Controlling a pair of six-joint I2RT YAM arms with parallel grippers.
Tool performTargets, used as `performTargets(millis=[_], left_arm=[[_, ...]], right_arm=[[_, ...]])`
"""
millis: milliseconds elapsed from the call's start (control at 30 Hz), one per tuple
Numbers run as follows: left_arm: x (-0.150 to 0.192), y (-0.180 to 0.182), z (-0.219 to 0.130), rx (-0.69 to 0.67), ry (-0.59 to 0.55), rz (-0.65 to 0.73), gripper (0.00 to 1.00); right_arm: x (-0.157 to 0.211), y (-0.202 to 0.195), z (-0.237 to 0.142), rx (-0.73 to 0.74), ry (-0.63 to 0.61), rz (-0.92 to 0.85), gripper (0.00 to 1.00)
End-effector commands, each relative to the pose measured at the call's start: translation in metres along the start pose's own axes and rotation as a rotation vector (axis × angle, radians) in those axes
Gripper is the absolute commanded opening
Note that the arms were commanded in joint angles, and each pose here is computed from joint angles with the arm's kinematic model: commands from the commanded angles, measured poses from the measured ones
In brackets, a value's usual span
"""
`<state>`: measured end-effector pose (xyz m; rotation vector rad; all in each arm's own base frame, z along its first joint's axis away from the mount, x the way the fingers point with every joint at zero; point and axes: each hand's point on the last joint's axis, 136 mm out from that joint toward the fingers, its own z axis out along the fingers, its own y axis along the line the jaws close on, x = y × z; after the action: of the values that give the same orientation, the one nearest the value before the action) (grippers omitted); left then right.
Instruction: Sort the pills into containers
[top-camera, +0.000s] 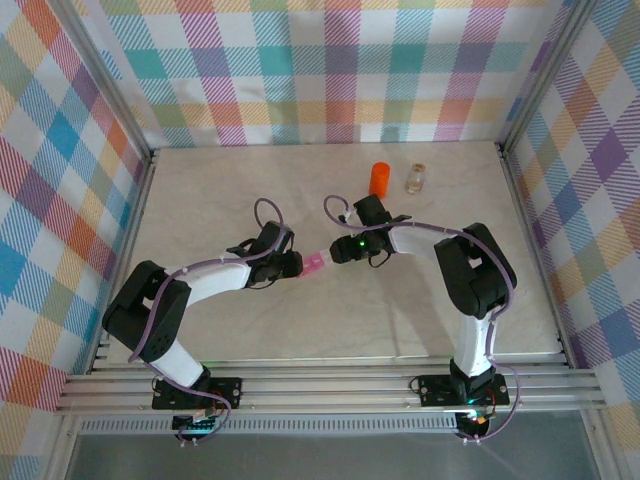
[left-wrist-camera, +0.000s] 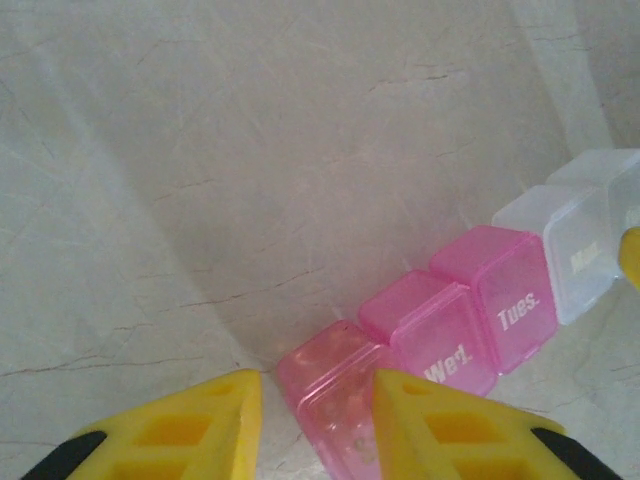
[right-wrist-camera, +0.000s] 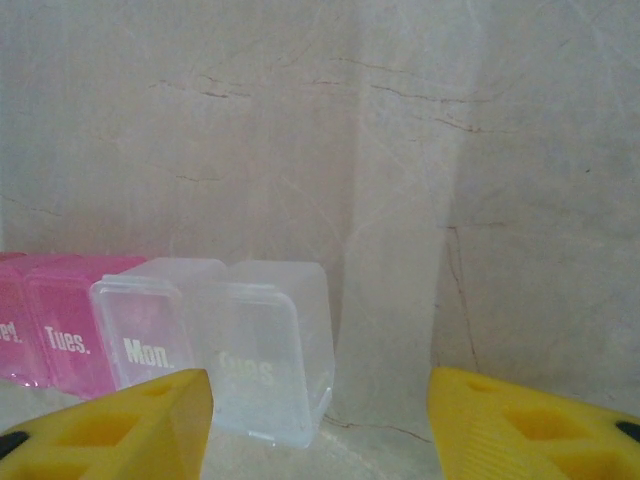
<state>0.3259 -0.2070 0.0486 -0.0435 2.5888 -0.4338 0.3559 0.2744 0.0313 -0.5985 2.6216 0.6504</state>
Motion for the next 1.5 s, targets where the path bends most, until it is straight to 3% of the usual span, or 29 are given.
performTargets(millis=[0, 800, 1267, 1467], left_arm=[[-0.008, -0.009, -0.003, 0.022, -0.001, 0.017, 0.35], [-0.004, 0.003, -0.004, -0.04, 0.009, 0.045, 0.37], [-0.009, -0.004, -0.025, -0.007, -0.005, 0.06, 0.37], [-0.002, -0.005, -0.017, 0.008, 0.021, 0.054, 0.37]], right_arm=[[0.021, -0.004, 0.011, 0.002, 0.068, 0.015, 0.6], [-0.008, 0.016, -0.012, -0.044, 0.021, 0.052, 0.65], [-0.012, 0.019, -0.003, -0.071, 0.046, 0.071, 0.65], [-0.008, 0.016, 0.005, -0.072, 0.062, 0.087, 0.65]])
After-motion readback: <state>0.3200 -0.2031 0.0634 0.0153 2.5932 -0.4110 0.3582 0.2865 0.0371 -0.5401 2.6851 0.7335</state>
